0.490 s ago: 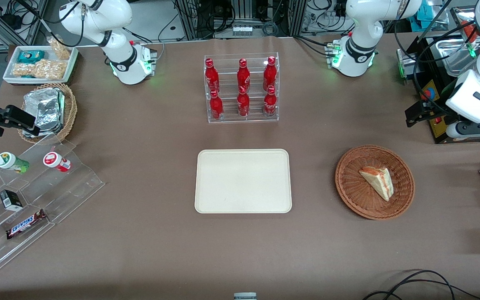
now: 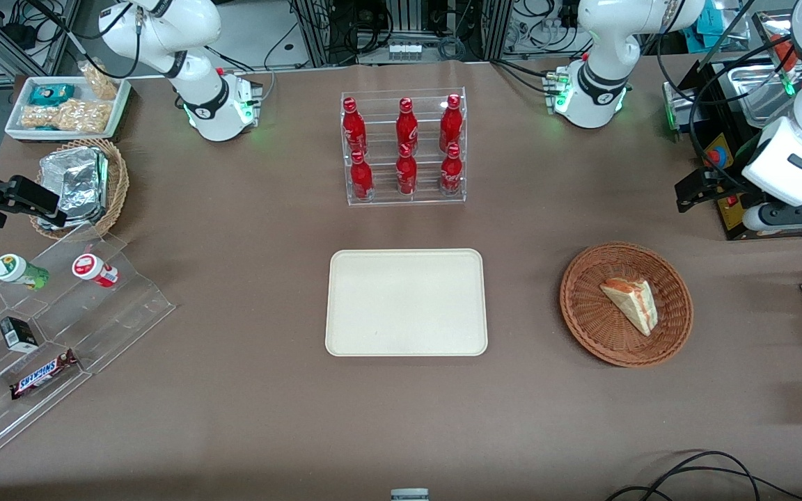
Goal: Place sandwich from basket to tray
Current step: 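Move the open left gripper above the wrapped sandwich in the wicker basket, then lower the left gripper and close it on the wrapped sandwich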
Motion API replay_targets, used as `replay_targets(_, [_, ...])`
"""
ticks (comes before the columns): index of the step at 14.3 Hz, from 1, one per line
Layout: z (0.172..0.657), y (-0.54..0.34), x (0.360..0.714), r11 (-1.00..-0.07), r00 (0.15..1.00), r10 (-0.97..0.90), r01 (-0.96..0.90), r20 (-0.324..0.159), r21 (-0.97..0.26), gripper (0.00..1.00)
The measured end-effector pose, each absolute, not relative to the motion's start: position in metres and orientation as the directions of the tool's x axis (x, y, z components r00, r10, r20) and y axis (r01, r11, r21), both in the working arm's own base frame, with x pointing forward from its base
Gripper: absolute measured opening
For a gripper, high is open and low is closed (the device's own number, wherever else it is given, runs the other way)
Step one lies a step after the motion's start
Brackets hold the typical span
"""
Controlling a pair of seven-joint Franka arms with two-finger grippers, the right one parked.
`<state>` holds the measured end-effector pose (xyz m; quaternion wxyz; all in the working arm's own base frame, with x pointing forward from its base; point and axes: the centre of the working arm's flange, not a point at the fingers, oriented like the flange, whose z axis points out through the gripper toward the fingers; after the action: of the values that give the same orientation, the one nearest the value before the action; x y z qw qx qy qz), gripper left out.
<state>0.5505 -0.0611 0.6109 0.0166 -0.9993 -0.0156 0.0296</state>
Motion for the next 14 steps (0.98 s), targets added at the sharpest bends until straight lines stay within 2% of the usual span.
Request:
replay_targets(3, [0.606, -0.062, 0.551, -0.999, 0.997, 0.03, 0.027, -0.071, -0.036, 1.0])
replay_targets(5, [0.589, -0.062, 0.55, -0.999, 0.994, 0.03, 0.026, -0.108, -0.041, 1.0])
replay_targets(7, [0.556, -0.062, 0.551, -0.999, 0.987, 0.031, 0.023, -0.161, -0.049, 1.0])
replay_targets(9, [0.507, -0.061, 0.558, -0.999, 0.982, 0.03, 0.021, -0.186, -0.049, 1.0])
replay_targets(12, [0.428, -0.058, 0.57, -0.999, 0.987, 0.03, 0.025, -0.155, -0.036, 1.0])
replay_targets(14, [0.386, -0.052, 0.571, -0.999, 0.993, 0.043, 0.04, -0.113, -0.027, 1.0])
